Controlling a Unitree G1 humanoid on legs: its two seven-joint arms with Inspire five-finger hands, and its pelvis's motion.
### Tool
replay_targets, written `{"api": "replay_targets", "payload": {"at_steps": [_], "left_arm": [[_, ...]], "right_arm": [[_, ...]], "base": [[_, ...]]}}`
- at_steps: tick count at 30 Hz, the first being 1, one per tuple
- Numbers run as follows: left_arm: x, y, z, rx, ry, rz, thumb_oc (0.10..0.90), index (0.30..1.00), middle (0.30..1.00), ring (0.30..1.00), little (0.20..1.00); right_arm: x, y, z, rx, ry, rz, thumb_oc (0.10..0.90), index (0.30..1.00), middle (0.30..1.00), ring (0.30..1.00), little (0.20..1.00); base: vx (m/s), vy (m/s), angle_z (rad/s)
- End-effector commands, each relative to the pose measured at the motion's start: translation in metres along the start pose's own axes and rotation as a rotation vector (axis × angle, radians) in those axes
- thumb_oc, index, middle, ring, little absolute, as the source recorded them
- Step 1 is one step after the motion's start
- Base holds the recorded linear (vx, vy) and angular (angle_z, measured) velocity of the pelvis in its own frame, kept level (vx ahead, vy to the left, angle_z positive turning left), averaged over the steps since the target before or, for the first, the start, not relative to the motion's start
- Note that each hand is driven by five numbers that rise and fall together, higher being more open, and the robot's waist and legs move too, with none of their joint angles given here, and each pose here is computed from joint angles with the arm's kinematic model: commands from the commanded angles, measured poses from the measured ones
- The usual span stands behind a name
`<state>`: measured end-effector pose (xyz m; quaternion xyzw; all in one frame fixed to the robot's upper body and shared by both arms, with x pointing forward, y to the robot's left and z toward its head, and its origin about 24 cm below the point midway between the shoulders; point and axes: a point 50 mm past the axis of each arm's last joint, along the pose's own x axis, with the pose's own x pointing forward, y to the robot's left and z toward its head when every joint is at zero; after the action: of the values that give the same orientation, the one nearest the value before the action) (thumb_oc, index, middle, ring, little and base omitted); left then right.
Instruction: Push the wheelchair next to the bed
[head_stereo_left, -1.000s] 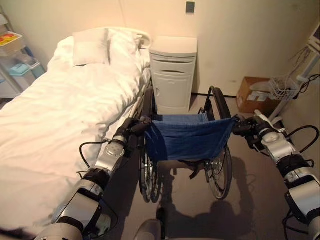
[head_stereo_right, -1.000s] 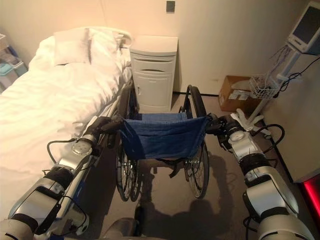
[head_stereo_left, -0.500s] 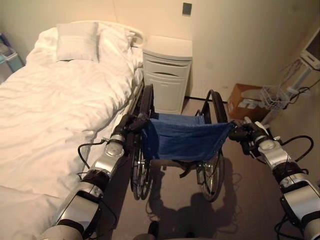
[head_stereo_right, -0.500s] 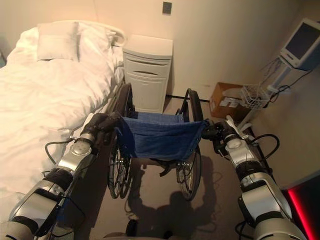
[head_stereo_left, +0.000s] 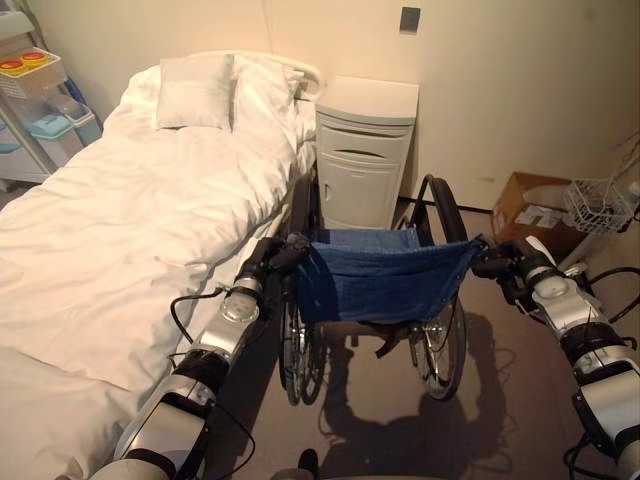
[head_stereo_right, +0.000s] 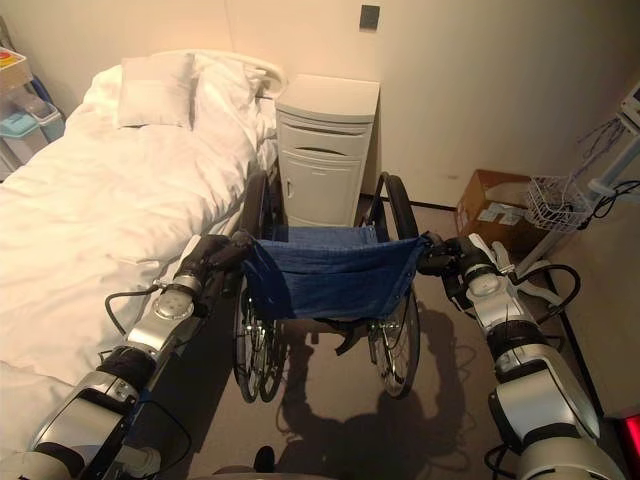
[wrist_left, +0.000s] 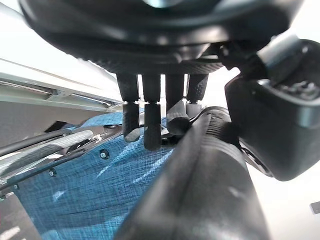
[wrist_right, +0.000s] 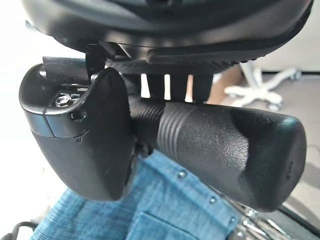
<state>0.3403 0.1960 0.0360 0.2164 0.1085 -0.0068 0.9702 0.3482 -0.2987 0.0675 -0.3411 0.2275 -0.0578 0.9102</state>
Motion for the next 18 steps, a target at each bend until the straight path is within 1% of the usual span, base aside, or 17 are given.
{"api": "replay_targets", "payload": {"at_steps": [1, 4, 9, 14, 15, 16, 18], "left_arm": [[-0.008, -0.018, -0.032, 0.158, 0.104, -0.131, 0.4, 0.3, 0.3, 0.3, 0.3], [-0.009, -0.03, -0.029, 0.157, 0.08, -0.165, 0.4, 0.3, 0.3, 0.3, 0.3], [-0.009, -0.039, -0.022, 0.139, 0.058, -0.203, 0.4, 0.3, 0.3, 0.3, 0.3], [-0.01, -0.046, -0.018, 0.127, 0.042, -0.231, 0.4, 0.3, 0.3, 0.3, 0.3], [-0.01, -0.047, -0.018, 0.131, 0.041, -0.228, 0.416, 0.324, 0.324, 0.324, 0.324], [-0.01, -0.045, -0.019, 0.138, 0.043, -0.214, 0.8, 0.9, 0.9, 0.9, 0.9], [-0.01, -0.043, -0.019, 0.14, 0.046, -0.205, 0.8, 0.9, 0.9, 0.9, 0.9]], "right_arm": [[0.0, 0.082, 0.025, -0.023, -0.094, 0.284, 0.4, 0.3, 0.3, 0.3, 0.3], [0.001, 0.083, 0.027, -0.049, -0.091, 0.267, 0.4, 0.3, 0.3, 0.3, 0.3], [0.002, 0.079, 0.033, -0.093, -0.087, 0.247, 0.4, 0.3, 0.3, 0.3, 0.3], [0.003, 0.075, 0.034, -0.092, -0.083, 0.243, 0.4, 0.3, 0.3, 0.3, 0.3], [0.003, 0.075, 0.034, -0.094, -0.079, 0.238, 0.478, 0.418, 0.418, 0.418, 0.418], [0.002, 0.074, 0.032, -0.097, -0.077, 0.231, 0.8, 0.9, 0.9, 0.9, 0.9], [0.002, 0.073, 0.032, -0.088, -0.079, 0.231, 0.8, 0.9, 0.9, 0.9, 0.9]], "base": [[0.0, -0.03, 0.02], [0.0, -0.022, 0.01], [0.0, -0.006, 0.0], [0.0, -0.017, 0.02], [0.0, 0.0, 0.0], [0.0, 0.0, 0.0], [0.0, 0.0, 0.0]]}}
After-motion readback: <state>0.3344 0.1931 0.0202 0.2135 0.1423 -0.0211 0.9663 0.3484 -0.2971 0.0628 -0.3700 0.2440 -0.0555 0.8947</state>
